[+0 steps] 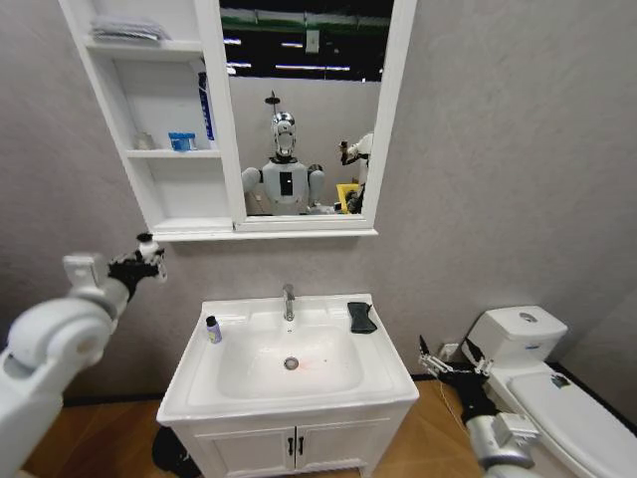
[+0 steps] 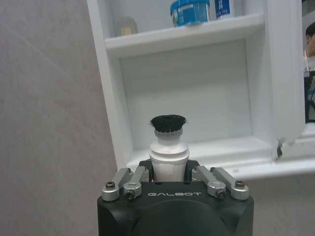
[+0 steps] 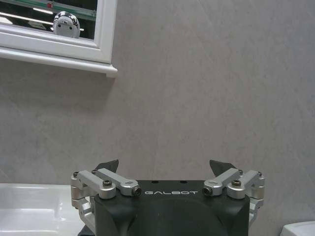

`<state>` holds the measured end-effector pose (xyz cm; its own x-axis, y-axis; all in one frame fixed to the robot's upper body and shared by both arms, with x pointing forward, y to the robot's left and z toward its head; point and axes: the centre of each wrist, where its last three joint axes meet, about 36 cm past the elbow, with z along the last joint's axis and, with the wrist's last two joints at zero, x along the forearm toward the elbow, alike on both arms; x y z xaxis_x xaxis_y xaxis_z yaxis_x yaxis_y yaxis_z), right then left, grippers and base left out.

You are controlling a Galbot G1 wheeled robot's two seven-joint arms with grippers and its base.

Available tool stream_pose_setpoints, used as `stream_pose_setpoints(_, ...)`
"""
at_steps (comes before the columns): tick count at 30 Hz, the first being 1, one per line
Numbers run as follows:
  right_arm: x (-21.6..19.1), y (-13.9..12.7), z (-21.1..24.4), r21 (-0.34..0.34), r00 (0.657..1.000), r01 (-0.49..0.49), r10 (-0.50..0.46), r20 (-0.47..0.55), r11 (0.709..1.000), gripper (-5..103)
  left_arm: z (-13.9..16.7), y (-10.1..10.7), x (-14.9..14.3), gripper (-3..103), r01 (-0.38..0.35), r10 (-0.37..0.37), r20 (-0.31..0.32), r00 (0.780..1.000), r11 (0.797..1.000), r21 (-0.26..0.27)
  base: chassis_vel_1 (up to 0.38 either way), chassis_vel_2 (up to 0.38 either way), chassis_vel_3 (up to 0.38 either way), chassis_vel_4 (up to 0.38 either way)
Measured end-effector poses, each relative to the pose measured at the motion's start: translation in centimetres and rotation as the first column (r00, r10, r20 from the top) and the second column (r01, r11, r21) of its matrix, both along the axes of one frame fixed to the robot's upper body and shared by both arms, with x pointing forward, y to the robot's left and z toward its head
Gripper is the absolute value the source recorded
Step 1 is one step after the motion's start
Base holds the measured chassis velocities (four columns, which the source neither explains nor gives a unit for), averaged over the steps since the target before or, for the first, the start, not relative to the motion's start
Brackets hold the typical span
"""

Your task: Move facial cleanser and shampoo from washbasin to cabinet, then wipe washbasin with towel.

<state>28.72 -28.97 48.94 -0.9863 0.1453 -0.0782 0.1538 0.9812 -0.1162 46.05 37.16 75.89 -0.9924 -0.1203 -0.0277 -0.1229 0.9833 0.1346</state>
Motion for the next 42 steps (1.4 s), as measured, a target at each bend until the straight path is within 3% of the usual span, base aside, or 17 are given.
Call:
stream_pose_setpoints(4,0.2,0.0,0.2,-0.008,1.0,-0.006,0.006,-0.008,1.0,100,3.2,0.5,1.7,32,0.014,-0.014,0.02,1.0,1.0,-0.017,0.0,0.0,0.0,0.0)
stream_pose_setpoints(6,0.2,-0.2,0.4,-0.021,1.0,-0.008,0.008,-0.011,1.0,100,4.8,1.3,4.8,32,0.006,-0.005,0.009,1.0,0.999,-0.04,0.0,0.0,0.0,0.0)
stream_pose_setpoints(11,-0.2,-0.4,0.1,-0.027,1.0,0.002,-0.002,-0.028,1.0,100,6.1,1.9,8.1,32,0.0,0.001,0.005,1.0,0.999,-0.052,0.0,0.0,0.0,0.0)
stream_pose_setpoints(14,-0.4,-0.4,-0.4,-0.042,0.999,0.006,-0.008,-0.043,0.999,100,7.2,2.0,11.2,32,-0.006,0.008,0.04,0.999,0.999,-0.049,0.0,0.0,0.0,0.0)
stream_pose_setpoints(28,-0.5,-0.4,-1.1,-0.037,0.998,0.027,-0.029,-0.052,0.999,100,6.0,1.0,16.6,28,-0.044,0.046,0.033,0.998,0.998,-0.042,0.0,0.0,0.0,0.0)
stream_pose_setpoints(34,-0.5,-0.7,-1.1,-0.026,0.998,0.041,-0.042,-0.05,0.999,100,5.3,-0.2,17.8,47,-0.044,0.046,0.027,0.999,0.998,-0.052,0.0,0.0,0.0,0.0)
stream_pose_setpoints(36,-0.5,-0.8,-1.1,-0.021,0.998,0.045,-0.046,-0.048,0.999,100,5.0,-0.3,17.8,58,-0.048,0.05,0.026,0.998,0.998,-0.051,0.0,0.0,0.0,0.0)
stream_pose_setpoints(38,-0.5,-0.9,-1.0,-0.021,0.998,0.046,-0.047,-0.048,0.999,100,5.0,-0.3,17.7,58,-0.049,0.051,0.03,0.998,0.998,-0.049,0.0,0.0,0.0,0.0)
stream_pose_setpoints(40,-0.5,-0.9,-1.0,-0.021,0.998,0.047,-0.048,-0.049,0.999,100,5.3,-0.1,16.8,75,-0.054,0.057,0.059,0.997,0.998,-0.043,0.0,0.0,0.0,0.0)
stream_pose_setpoints(42,-0.6,-0.9,-1.1,-0.021,0.998,0.047,-0.048,-0.049,0.999,100,5.5,0.0,16.3,75,-0.06,0.063,0.07,0.996,0.997,-0.043,0.0,0.0,0.0,0.0)
